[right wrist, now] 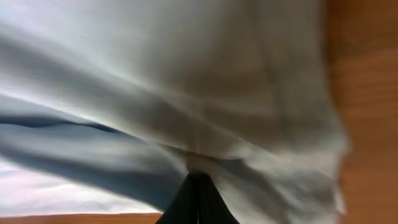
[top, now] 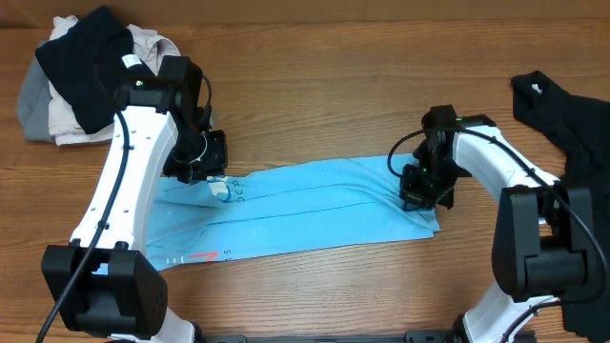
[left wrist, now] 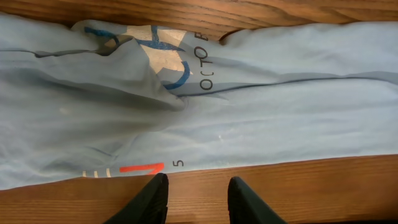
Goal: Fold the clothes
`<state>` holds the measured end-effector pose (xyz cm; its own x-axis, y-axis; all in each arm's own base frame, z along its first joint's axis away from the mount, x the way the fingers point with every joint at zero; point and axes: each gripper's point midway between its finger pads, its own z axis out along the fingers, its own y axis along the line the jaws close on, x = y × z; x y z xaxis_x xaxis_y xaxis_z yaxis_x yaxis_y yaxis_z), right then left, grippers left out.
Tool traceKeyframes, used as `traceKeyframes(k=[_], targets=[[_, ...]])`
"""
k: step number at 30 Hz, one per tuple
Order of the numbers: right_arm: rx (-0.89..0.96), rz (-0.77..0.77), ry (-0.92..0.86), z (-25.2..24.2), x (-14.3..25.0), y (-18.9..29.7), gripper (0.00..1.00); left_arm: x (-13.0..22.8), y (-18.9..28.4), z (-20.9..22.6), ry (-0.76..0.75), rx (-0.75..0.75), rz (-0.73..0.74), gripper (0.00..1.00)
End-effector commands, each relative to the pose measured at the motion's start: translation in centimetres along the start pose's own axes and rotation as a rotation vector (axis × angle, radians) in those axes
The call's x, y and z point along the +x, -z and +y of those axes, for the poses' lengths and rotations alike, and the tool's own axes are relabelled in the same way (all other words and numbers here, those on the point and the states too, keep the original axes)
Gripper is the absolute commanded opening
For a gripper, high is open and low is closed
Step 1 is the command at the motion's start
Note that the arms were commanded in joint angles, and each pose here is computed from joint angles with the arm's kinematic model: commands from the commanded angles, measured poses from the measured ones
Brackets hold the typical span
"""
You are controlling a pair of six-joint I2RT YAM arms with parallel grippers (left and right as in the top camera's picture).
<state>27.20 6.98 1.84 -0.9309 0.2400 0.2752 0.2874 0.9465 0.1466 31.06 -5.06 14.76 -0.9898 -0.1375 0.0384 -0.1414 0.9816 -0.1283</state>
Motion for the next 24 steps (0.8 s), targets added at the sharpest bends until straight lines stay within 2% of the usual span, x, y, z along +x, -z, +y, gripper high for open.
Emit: traceKeyframes(k=[1, 6, 12, 14, 16, 17, 18, 20, 24], targets=[[0.121, -0.033, -0.106, -2.4, -0.2, 0.3, 0.04, 0.2, -0.2, 0.2, -0.026, -0.014, 0.008, 0.35], [0.11, -0.056, -0.233, -3.9, -1.2, 0.9, 0.04, 0.2, -0.2, 0.4, -0.03, -0.026, 0.006, 0.39], [0.065, -0.118, -0.286, -4.8, -3.4, 3.0, 0.04, 0.1, -0.2, 0.6, -0.03, -0.042, 0.003, 0.44], [0.034, -0.146, -0.304, -5.3, -4.5, 4.0, 0.14, 0.1, -0.2, 0.6, -0.03, -0.042, 0.002, 0.51], [-0.026, -0.156, -0.284, -5.5, -5.2, 4.8, 0.27, 0.1, -0.2, 0.7, -0.03, -0.042, 0.002, 0.52], [-0.083, -0.157, -0.24, -5.1, -5.5, 5.1, 0.46, 0.1, -0.2, 0.7, -0.031, -0.043, 0.002, 0.52], [-0.16, -0.156, -0.176, -4.5, -5.7, 5.4, 0.71, 0.1, -0.2, 0.6, -0.034, -0.042, 0.002, 0.52], [-0.269, -0.15, -0.086, -3.9, -5.7, 5.8, 0.99, 0.1, -0.2, 0.7, -0.034, -0.043, 0.002, 0.53], [-0.432, -0.146, -0.01, -3.4, -5.1, 5.7, 1.0, 0.1, -0.2, 0.7, -0.034, -0.043, 0.002, 0.53]])
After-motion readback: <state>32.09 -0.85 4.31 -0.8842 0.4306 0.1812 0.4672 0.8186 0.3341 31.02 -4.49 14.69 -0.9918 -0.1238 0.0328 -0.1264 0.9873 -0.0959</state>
